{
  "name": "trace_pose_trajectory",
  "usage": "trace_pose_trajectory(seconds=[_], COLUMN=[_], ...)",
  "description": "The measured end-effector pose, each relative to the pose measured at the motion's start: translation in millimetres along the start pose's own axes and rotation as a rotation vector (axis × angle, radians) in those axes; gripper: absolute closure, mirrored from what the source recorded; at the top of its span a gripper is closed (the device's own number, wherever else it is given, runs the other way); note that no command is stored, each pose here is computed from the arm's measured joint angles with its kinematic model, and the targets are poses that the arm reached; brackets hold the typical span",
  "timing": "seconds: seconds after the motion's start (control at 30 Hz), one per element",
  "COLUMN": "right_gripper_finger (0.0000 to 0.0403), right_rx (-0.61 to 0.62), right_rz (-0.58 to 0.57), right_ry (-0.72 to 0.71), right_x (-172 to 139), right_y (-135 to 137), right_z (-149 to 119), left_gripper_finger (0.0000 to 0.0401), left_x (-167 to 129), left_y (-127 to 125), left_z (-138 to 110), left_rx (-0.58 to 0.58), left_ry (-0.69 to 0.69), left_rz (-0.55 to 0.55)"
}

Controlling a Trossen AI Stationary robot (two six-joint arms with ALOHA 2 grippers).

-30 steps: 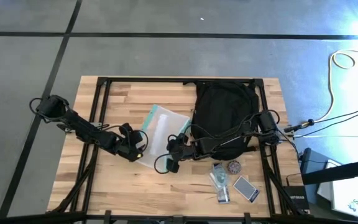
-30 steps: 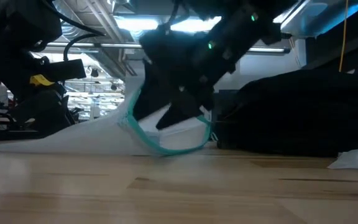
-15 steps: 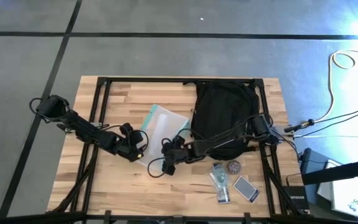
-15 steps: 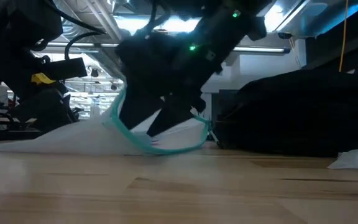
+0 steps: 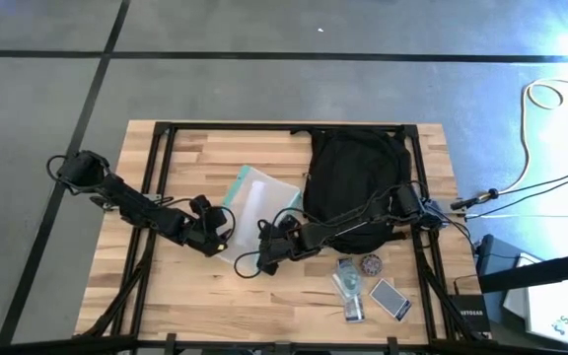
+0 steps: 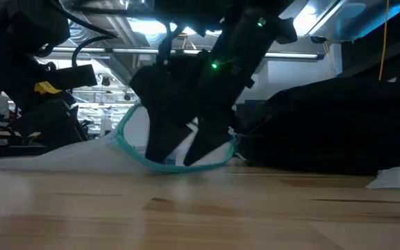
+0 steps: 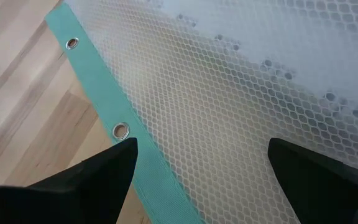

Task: Unpack backpack
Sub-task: Remove the white charger adapter from the transparent zipper bag

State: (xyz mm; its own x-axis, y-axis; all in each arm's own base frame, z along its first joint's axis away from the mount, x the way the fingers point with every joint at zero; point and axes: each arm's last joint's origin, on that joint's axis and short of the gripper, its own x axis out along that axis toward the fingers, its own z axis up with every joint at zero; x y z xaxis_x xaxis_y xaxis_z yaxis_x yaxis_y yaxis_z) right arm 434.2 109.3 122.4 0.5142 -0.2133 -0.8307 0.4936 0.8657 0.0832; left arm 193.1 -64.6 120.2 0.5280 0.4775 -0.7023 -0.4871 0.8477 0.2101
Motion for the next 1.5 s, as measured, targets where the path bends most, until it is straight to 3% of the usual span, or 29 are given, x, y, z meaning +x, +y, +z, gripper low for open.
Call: trace_pose_trajectory(seconds=[0.43,0.63,0.8,1.17,1.5], right_gripper_finger=[0.0136,0.0141,0.0141,0.0144,0.0216], right_rx=[0.049,0.024,-0.004,-0.029,-0.041], right_rz=[0.02,0.057,-0.009,0.019,0.016], right_ry=[-0.061,-0.109,-0.129,-0.092,-0.071], right_x=[-0.1,-0.7,1.7,4.3,4.4], right_y=[3.1,6.8,2.1,0.2,-0.6], right_z=[5.2,10.1,10.5,10.3,8.6], left_gripper_finger=[0.0052,0.0052,0.0052,0.0052,0.0052], left_x=[0.0,0.0,0.0,0.0,0.0], left_y=[0.0,0.0,0.0,-0.2,-0.2], left_z=[0.0,0.0,0.0,0.0,-0.1], left_rx=[-0.003,-0.003,-0.003,-0.003,-0.003], left_ry=[0.0,0.0,0.0,0.003,0.004], left_rz=[0.0,0.0,-0.001,-0.004,-0.006])
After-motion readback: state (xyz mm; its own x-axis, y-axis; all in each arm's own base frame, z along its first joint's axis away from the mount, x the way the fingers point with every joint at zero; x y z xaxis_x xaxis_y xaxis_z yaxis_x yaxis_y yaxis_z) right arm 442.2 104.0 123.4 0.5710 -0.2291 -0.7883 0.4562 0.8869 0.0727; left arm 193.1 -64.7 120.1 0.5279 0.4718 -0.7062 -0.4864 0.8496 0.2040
